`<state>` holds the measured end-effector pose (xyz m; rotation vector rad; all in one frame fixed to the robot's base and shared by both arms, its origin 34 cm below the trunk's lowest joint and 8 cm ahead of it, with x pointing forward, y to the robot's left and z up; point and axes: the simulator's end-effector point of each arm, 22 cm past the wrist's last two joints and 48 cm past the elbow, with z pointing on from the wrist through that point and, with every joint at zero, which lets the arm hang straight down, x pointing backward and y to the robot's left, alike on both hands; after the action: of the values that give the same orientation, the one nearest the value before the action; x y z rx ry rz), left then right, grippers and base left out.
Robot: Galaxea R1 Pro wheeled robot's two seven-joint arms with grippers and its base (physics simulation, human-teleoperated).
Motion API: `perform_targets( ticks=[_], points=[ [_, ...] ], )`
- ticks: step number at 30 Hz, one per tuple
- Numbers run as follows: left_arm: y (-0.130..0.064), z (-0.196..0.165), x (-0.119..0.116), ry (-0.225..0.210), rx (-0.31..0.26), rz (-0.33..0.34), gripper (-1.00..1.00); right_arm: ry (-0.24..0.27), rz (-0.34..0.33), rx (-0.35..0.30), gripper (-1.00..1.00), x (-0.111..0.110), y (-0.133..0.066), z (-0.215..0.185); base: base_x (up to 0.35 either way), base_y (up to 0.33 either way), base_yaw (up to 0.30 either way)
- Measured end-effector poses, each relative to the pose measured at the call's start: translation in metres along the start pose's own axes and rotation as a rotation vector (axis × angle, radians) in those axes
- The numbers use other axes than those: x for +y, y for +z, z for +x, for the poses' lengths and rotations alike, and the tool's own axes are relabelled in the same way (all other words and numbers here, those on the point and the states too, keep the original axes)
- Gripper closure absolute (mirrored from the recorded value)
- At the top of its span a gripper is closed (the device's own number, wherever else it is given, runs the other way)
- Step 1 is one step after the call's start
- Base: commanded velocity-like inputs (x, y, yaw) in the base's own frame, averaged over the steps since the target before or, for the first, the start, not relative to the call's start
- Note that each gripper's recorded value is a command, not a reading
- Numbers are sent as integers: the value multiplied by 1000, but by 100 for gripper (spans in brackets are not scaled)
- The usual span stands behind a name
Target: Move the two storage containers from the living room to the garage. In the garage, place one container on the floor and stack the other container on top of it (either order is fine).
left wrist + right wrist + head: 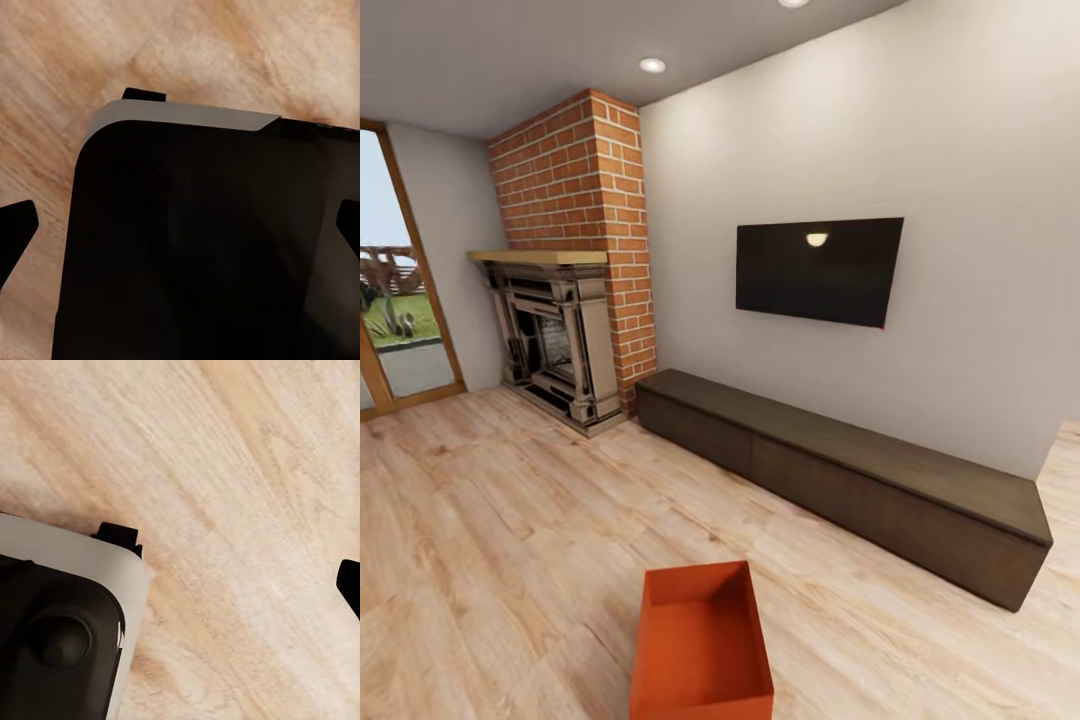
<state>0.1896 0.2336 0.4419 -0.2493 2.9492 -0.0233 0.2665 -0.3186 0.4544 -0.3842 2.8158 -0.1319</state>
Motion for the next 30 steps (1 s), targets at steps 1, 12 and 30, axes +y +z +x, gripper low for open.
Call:
perform_targets(
  ticks=[1, 12, 30],
  points=[
    [0, 0, 0, 0, 0, 0, -100, 0, 0, 0, -100, 0, 0, 0, 229, 0, 0],
    [0, 0, 1, -4, 0, -1, -100, 0, 0, 0, -100, 0, 0, 0, 256, 0, 0],
    [0, 0, 1, -3, 1, -1, -100, 2, -1, 0, -100, 1, 0, 0, 162, 0, 0]
  ],
)
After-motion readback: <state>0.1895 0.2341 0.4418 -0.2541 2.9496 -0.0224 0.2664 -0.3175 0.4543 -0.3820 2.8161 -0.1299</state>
